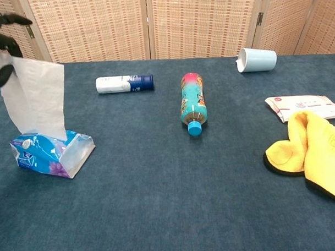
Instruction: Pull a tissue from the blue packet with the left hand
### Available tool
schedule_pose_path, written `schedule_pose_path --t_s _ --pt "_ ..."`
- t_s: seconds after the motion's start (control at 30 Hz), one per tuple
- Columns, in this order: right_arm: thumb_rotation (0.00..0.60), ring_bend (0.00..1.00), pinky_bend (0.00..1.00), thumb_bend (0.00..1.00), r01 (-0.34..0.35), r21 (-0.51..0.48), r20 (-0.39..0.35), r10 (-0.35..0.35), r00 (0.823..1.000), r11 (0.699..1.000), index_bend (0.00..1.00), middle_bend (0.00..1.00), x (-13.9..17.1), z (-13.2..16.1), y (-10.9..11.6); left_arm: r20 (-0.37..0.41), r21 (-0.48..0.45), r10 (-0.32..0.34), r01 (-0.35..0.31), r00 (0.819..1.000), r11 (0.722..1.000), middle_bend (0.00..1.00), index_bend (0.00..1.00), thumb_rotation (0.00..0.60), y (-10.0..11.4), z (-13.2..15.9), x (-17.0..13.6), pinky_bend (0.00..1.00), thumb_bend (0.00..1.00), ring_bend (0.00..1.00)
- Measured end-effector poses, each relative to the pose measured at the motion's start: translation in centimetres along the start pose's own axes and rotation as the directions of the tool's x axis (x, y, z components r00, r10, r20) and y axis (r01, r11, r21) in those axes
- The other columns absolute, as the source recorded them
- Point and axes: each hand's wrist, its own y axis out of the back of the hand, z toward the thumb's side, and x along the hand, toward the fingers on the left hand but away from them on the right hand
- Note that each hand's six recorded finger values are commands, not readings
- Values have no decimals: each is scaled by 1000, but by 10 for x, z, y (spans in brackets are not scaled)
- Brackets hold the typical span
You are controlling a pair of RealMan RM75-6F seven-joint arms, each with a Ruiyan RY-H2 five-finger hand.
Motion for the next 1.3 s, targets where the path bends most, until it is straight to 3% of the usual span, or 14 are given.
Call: schedule_pose_path --t_s 0.17,0.27,0.43,0.63,0.73,0.87,0.97,1.07,1.3 --pt "600 0 54 138 1 0 -4 -1 1000 1000 0 0 1 1 1 -25 50 76 -74 997 996 105 684 600 39 -13 2 285 638 63" --pt "600 0 55 138 0 2 -7 0 1000 1000 0 0 2 2 1 -57 42 88 -85 995 995 105 683 600 46 -25 -4 280 636 61" --pt "600 0 55 138 -1 5 -7 1 1000 1000 0 0 2 2 0 -113 32 69 -66 991 997 101 673 600 37 -48 -24 272 633 55" --pt "600 0 54 138 -2 5 -2 2 1000 1000 0 0 1 2 0 -201 2 27 -27 979 1000 95 655 600 12 -81 -56 265 631 52" --pt "600 0 55 139 -4 6 0 4 1000 1000 0 0 1 1 -1 -238 -35 -10 2 971 999 53 564 600 -3 -91 -75 243 597 27" --pt "600 0 55 139 -10 13 0 10 1000 1000 0 0 1 2 -2 -256 -65 -76 61 964 996 0 213 600 -20 -92 -97 196 423 0" --pt "600 0 54 139 -13 16 1 13 1000 1000 0 0 1 2 -3 -252 -81 -108 90 962 993 0 55 600 -28 -89 -106 177 305 0" --pt "600 0 54 138 -12 16 5 12 1000 1000 0 0 1 1 -3 -241 -83 -117 99 964 992 0 4 600 -30 -85 -110 150 264 0" --pt "600 0 54 138 -6 18 -1 6 1000 1000 0 0 1 3 -1 -230 -51 -97 88 968 995 0 0 600 -20 -80 -122 128 248 0"
